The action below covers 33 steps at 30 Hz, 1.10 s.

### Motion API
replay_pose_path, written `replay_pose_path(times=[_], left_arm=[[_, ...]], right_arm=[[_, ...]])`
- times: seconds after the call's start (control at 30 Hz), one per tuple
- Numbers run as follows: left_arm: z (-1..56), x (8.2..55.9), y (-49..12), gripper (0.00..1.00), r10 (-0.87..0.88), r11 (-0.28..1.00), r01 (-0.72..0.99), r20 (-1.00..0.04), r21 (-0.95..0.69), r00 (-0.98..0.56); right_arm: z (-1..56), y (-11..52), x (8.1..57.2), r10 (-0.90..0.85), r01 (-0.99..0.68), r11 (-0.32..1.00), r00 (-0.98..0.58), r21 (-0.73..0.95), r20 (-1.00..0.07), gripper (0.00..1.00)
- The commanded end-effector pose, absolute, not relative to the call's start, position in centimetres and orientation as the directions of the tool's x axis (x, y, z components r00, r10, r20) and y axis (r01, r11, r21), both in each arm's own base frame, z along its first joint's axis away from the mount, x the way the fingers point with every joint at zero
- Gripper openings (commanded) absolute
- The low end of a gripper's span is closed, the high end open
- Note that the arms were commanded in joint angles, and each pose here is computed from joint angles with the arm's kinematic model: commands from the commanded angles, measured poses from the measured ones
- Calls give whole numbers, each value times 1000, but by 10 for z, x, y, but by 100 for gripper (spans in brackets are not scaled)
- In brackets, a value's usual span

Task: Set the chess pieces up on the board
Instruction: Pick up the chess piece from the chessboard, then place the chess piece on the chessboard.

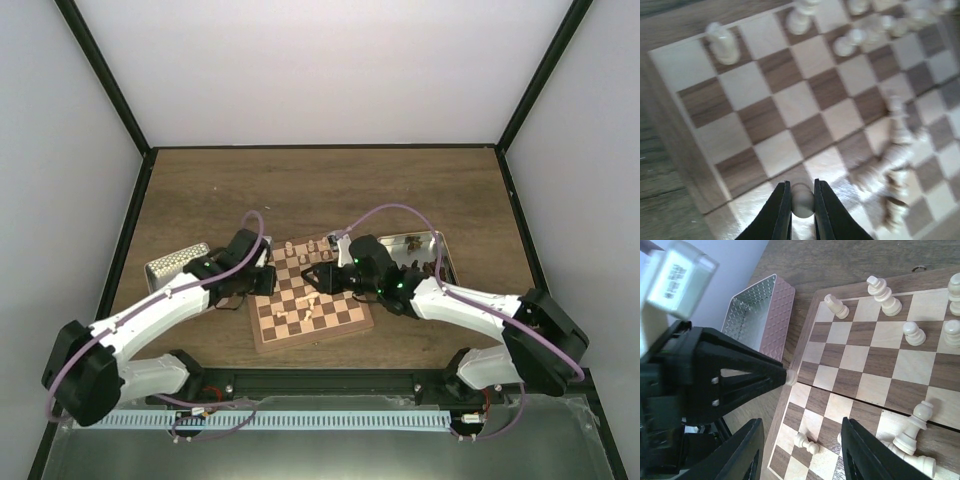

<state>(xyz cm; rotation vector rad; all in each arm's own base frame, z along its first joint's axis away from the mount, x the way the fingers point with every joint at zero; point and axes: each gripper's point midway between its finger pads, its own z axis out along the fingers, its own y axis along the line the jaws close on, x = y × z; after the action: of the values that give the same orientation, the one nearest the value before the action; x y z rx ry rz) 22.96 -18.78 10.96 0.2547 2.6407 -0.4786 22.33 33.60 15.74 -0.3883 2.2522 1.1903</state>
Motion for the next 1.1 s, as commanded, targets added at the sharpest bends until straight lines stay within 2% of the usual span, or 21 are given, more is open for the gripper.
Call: replay_pose_path(times=[0.0,0.33,0.67,0.9,1.07], left_arm=[[89,248,-155,6,33,989,98,-468,-114,-883],[67,286,-144,6,-46,999,-46,-512,-12,-858],[57,291,-139,8,-51,998,-59,-497,0,-866],[49,291,-140,16,-55,998,-56,-477,-13,-877],[45,292,-139,16,-58,998,-57,-474,-16,-879]], right_arm=[[157,335,227,19,-491,584,-787,646,-616,44],[149,330,224,6,-487,597,-792,637,-611,45],[146,330,224,-5,-492,601,-791,630,-612,45],[143,331,223,-14,-491,601,-796,631,-605,45],[141,331,222,-16,-485,602,-802,635,-597,45]])
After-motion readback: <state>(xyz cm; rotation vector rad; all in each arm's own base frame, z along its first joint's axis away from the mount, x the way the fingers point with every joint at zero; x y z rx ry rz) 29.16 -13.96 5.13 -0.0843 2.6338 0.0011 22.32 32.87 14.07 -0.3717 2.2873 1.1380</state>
